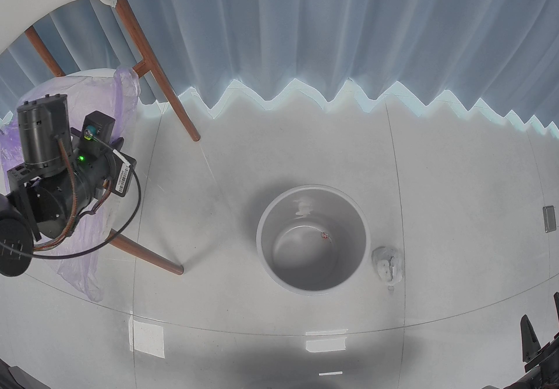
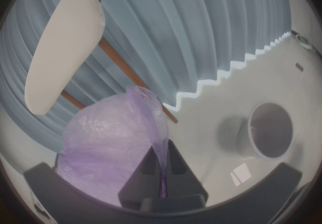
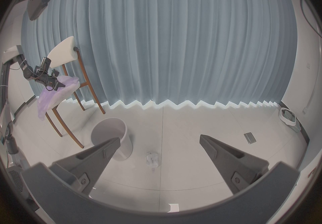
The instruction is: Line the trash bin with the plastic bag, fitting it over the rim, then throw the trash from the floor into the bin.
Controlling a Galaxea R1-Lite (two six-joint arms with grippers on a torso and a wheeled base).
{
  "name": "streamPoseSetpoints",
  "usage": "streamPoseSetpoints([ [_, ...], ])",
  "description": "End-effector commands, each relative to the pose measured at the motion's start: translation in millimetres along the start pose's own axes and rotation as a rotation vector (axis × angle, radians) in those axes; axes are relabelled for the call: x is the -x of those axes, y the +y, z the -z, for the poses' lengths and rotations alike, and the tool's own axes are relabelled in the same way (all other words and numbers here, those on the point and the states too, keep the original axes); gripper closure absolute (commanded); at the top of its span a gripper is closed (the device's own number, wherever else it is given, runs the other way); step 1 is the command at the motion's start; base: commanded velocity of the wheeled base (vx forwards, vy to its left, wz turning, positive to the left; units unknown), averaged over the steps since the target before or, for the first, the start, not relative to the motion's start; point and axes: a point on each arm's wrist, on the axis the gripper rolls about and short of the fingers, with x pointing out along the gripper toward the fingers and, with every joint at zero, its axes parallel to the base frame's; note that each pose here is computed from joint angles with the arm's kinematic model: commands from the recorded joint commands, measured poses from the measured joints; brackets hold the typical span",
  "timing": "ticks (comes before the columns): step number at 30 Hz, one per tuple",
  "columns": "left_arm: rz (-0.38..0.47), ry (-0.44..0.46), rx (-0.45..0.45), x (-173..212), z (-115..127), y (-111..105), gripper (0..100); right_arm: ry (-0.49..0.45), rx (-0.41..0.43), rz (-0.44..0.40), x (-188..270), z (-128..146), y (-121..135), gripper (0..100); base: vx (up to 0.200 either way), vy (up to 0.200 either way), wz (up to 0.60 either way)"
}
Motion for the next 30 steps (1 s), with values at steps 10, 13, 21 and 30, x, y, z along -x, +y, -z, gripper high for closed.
streamPoseSetpoints([
  [10, 0.209, -0.268, 0.185, 49, -24, 30, 100, 0.001, 0.000, -0.001, 0, 5, 0, 0, 0.000, 0.000, 0.00],
  [13, 0.305, -0.322, 0.190, 57, -29, 24, 100, -0.001, 0.000, -0.001, 0, 5, 0, 0, 0.000, 0.000, 0.00],
  [21, 0.545, -0.460, 0.306, 83, -63, 2, 100, 0.001, 0.000, -0.001, 0, 5, 0, 0, 0.000, 0.000, 0.00],
  [30, 0.778, -0.483, 0.371, 100, -83, -37, 100, -0.001, 0.000, -0.001, 0, 5, 0, 0, 0.000, 0.000, 0.00],
])
